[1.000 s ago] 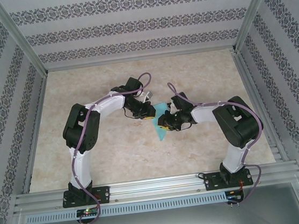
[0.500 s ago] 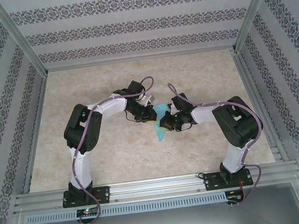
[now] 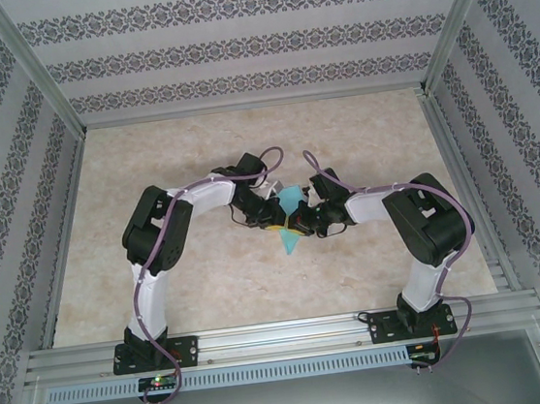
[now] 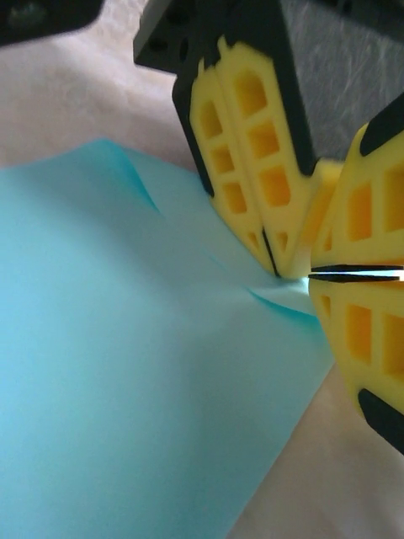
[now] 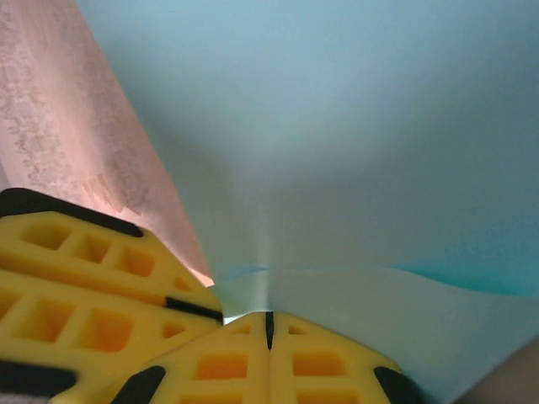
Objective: Fold a paper plane with a square sheet of paper (pick it up from the middle)
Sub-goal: Third fold the triangle at the center of the table.
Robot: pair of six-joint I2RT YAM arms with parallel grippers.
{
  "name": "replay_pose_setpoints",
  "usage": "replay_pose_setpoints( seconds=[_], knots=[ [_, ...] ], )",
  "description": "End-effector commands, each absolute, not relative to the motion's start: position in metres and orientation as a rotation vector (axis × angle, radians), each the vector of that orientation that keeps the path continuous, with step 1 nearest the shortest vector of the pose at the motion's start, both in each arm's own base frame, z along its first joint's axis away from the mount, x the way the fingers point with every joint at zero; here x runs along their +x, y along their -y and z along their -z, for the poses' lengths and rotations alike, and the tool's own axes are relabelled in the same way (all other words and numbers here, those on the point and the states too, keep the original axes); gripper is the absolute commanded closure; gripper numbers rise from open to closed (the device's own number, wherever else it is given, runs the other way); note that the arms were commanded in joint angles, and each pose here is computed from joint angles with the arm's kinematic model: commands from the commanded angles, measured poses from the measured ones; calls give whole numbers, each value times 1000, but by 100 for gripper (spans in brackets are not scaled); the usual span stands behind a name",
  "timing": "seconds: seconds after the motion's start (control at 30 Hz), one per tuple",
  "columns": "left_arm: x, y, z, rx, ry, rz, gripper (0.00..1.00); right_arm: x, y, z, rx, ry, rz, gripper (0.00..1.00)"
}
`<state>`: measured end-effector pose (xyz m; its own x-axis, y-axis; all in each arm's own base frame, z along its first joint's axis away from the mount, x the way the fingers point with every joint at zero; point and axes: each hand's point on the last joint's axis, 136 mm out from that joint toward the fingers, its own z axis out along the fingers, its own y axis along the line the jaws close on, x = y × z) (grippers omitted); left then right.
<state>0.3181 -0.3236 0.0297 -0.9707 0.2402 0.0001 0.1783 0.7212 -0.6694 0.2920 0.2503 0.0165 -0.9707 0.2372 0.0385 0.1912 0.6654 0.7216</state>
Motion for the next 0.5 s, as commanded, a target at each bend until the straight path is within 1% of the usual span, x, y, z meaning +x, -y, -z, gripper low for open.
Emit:
replay_pose_setpoints(
  seconds=[0.0, 0.23, 0.47],
  knots=[
    [310, 321, -16, -361, 2823, -1035, 87, 280, -244, 3, 402, -2877, -1168, 100],
    [312, 316, -5, -364, 2845, -970, 87, 282, -245, -2, 392, -2861, -1182, 100],
    [310, 307, 7, -379, 2861, -882, 87, 290, -249, -22, 363, -2792, -1221, 100]
  ],
)
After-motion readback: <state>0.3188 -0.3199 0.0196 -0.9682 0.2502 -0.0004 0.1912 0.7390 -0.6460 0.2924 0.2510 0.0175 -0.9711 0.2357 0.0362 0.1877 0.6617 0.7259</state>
